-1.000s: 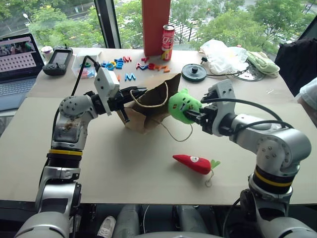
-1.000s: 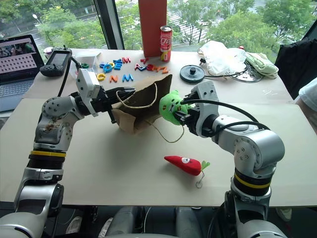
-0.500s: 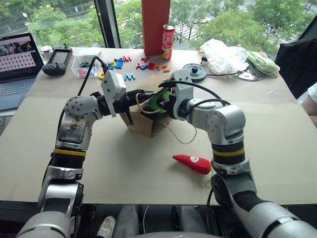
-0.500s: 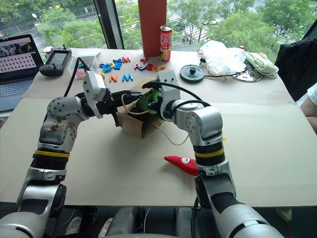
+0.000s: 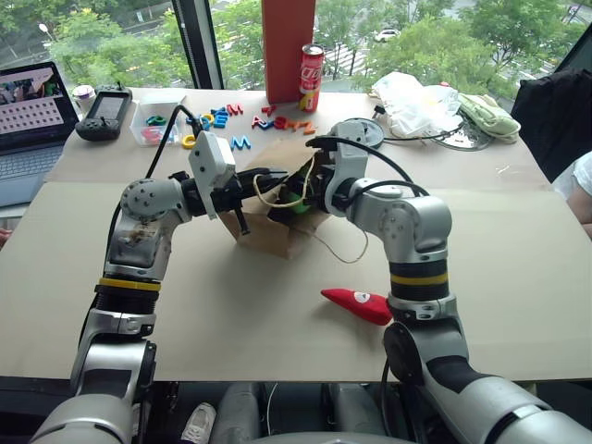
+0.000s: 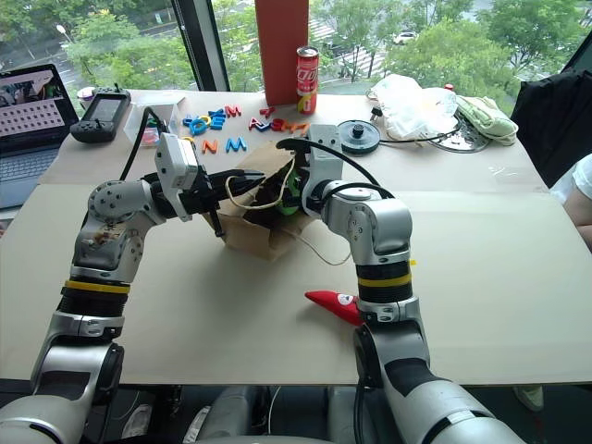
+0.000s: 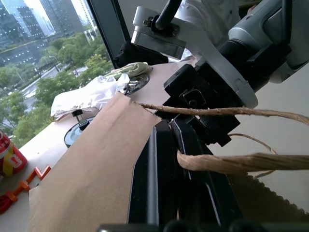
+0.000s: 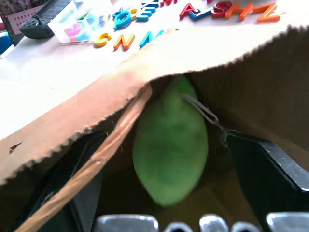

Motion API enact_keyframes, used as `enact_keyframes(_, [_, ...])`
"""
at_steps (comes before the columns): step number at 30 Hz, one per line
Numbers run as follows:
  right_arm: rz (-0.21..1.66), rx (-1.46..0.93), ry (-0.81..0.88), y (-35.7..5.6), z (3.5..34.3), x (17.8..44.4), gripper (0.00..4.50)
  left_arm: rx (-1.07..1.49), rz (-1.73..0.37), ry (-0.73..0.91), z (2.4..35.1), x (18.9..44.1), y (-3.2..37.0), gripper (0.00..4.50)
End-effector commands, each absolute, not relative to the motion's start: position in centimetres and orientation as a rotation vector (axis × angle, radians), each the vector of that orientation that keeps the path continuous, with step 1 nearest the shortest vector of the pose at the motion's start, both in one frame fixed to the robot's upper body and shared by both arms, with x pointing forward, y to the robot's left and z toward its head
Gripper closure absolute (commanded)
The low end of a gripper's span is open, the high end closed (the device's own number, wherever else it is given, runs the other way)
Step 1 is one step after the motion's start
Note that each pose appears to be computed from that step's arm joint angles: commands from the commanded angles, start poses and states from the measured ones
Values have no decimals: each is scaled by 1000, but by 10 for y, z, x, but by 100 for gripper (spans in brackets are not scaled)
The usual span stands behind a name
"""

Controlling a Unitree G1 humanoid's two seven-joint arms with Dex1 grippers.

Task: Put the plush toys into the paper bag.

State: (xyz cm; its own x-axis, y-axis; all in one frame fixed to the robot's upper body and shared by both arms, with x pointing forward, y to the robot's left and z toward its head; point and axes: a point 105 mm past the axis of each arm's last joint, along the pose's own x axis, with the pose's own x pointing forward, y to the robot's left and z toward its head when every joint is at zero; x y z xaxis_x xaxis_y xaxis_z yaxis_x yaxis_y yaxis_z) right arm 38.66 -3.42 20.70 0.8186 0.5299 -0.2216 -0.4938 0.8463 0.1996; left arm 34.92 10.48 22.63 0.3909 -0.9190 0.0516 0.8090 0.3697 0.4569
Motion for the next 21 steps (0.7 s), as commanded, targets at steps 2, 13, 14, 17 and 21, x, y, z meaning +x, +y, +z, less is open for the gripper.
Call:
enact_keyframes(2, [591,125,217,-41,225,376,39,412,-1115,-366,239,348,107,450])
enact_keyframes(13, [672,-85,274,-105,206,329,39,410,-1100,-365,240,351,111,450])
enact_keyframes(14, [689,-128,288,-114,203,320,39,409,-1099,-365,239,351,112,450])
enact_keyframes(17, [793,-299,398,-130,181,281,39,407,-1097,-363,239,351,112,450])
enact_keyframes(21, [865,-422,541,-144,156,246,39,406,-1097,-360,238,351,112,450])
